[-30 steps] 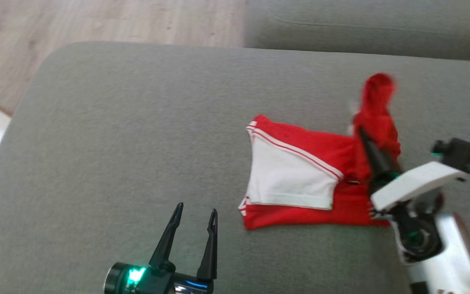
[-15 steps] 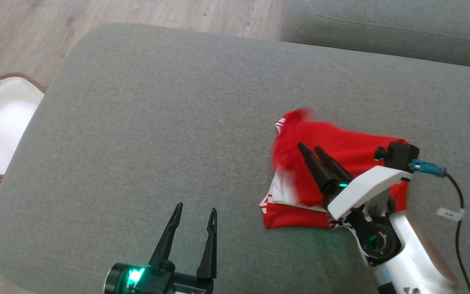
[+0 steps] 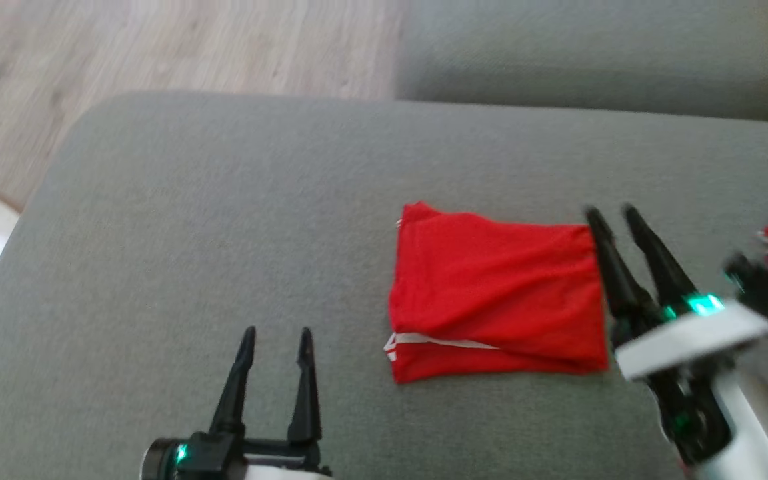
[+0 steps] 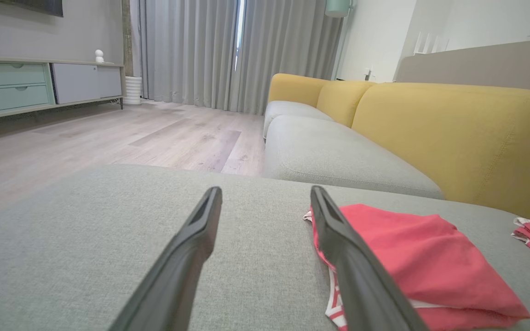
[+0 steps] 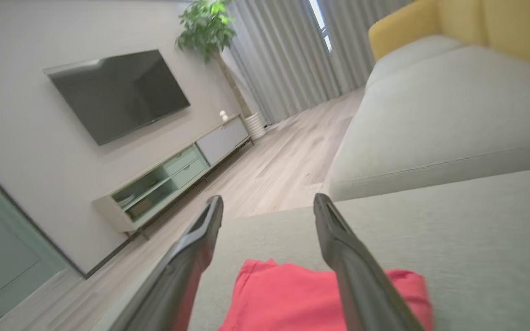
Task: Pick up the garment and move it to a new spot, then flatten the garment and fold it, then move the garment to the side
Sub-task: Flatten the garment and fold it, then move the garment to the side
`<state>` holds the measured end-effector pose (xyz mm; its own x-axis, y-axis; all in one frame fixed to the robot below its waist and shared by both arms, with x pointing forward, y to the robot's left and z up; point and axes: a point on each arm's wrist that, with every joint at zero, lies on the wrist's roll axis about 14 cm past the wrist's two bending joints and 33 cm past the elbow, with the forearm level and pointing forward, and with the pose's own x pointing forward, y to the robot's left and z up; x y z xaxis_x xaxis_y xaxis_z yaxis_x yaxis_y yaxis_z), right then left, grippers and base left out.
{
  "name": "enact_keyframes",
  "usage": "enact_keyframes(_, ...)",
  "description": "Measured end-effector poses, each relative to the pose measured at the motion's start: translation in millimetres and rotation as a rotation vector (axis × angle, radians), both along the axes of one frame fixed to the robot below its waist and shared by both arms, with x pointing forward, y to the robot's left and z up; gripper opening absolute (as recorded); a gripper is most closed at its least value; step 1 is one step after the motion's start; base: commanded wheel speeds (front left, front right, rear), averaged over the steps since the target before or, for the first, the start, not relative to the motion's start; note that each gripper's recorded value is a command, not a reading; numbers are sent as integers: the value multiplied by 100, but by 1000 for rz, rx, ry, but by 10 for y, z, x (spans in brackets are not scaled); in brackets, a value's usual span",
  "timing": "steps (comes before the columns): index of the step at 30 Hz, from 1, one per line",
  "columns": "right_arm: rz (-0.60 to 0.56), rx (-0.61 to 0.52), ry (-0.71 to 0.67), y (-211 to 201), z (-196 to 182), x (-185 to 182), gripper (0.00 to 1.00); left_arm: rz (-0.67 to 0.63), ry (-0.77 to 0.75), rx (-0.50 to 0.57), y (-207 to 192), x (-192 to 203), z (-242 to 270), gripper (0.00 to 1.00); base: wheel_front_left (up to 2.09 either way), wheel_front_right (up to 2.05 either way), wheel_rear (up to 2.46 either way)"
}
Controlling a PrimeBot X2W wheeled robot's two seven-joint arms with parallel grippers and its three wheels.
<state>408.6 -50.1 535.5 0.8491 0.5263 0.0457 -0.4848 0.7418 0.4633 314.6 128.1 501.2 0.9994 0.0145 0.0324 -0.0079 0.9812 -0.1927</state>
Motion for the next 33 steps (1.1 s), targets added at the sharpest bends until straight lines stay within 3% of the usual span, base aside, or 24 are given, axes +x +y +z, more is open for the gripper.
enact_keyframes(3,-100,-11,-48,-326,-41,-164,100,-9,-10,-5,-24,-38,23,100,0,0,0)
enact_keyframes(12,-304,-224,-122,-1058,-261,-583,100,-38,-63,5,-74,-124,153,100,0,0,0)
enact_keyframes(19,-302,-353,-109,-1036,-496,-969,100,-43,-22,39,-59,-304,-9,100,0,0,0)
enact_keyframes(33,-341,-354,-126,-1046,-458,-1062,100,-50,-18,43,-54,-330,-35,100,0,0,0)
